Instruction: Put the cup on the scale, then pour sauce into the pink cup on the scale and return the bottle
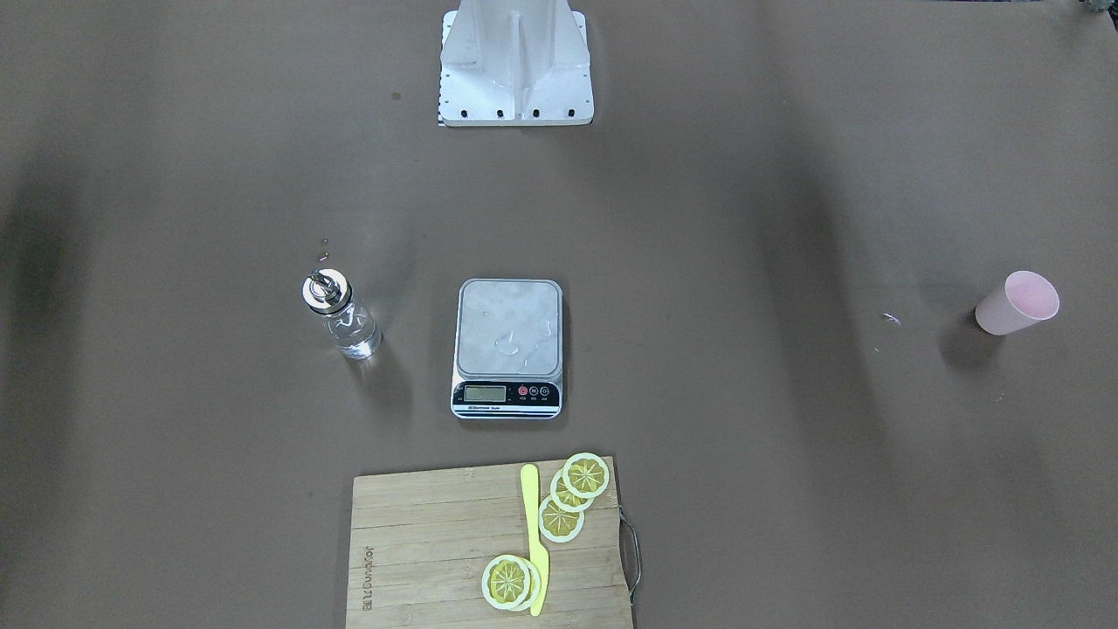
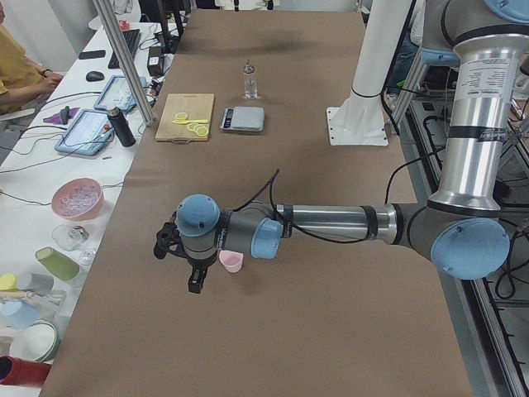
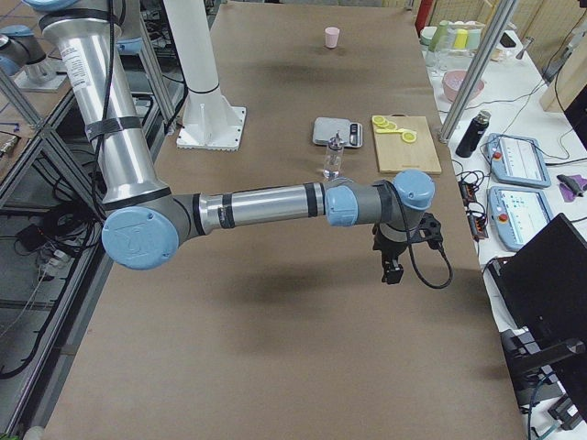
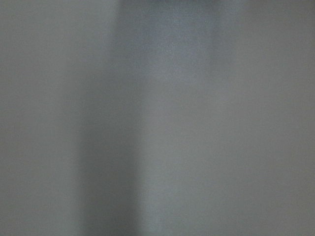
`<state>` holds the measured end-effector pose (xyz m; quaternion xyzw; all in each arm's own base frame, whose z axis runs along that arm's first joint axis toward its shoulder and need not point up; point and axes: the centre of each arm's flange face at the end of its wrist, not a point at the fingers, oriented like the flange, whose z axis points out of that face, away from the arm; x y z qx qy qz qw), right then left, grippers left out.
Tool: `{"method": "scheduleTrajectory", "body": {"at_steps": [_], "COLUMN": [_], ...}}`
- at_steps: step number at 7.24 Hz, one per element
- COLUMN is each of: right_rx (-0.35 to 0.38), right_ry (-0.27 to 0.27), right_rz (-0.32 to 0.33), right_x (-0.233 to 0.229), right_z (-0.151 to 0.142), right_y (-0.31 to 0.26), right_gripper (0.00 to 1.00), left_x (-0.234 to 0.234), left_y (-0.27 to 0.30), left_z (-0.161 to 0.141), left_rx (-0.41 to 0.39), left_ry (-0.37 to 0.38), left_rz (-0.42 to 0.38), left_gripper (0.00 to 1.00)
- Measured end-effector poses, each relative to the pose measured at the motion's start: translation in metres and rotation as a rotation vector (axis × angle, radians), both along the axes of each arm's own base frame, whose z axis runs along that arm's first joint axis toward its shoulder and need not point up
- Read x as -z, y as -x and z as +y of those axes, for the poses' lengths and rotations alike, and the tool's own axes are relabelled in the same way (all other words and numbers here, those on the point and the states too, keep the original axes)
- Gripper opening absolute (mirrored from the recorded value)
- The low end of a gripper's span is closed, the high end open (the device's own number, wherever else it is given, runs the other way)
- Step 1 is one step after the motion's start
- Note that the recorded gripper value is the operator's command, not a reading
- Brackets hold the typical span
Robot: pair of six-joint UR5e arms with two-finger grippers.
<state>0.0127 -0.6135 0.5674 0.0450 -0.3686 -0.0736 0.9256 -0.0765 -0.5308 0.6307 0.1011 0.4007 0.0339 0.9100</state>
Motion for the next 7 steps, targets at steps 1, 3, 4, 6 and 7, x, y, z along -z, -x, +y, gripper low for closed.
{"method": "scheduleTrajectory", "body": {"at_steps": [1,3,4,6,7], "right_rx": [0.0,0.0,0.0,-0.001,0.0], "right_ry": [0.0,0.0,0.0,0.0,-0.001], "right_rz": [0.0,0.0,0.0,0.0,0.0], "right_x": [0.0,0.0,0.0,0.0,0.001], "right_z": [0.0,0.0,0.0,-0.001,-0.001], "right_y": [0.0,0.0,0.0,0.0,0.0], "right_gripper": [1.0,1.0,1.0,1.0,1.0], "left_x": [0.003,0.03,0.042,0.039,0.031], "left_y": [0.0,0.002,0.005,0.006,0.002], "left_z": [0.0,0.004,0.006,0.005,0.007], "left_rx": [0.0,0.007,0.019,0.049,0.051], "left_ry": [-0.008,-0.08,-0.128,-0.103,-0.057], "left_rz": [-0.001,-0.026,-0.071,-0.089,-0.032], "left_gripper": [0.98,0.98,0.98,0.98,0.98]}}
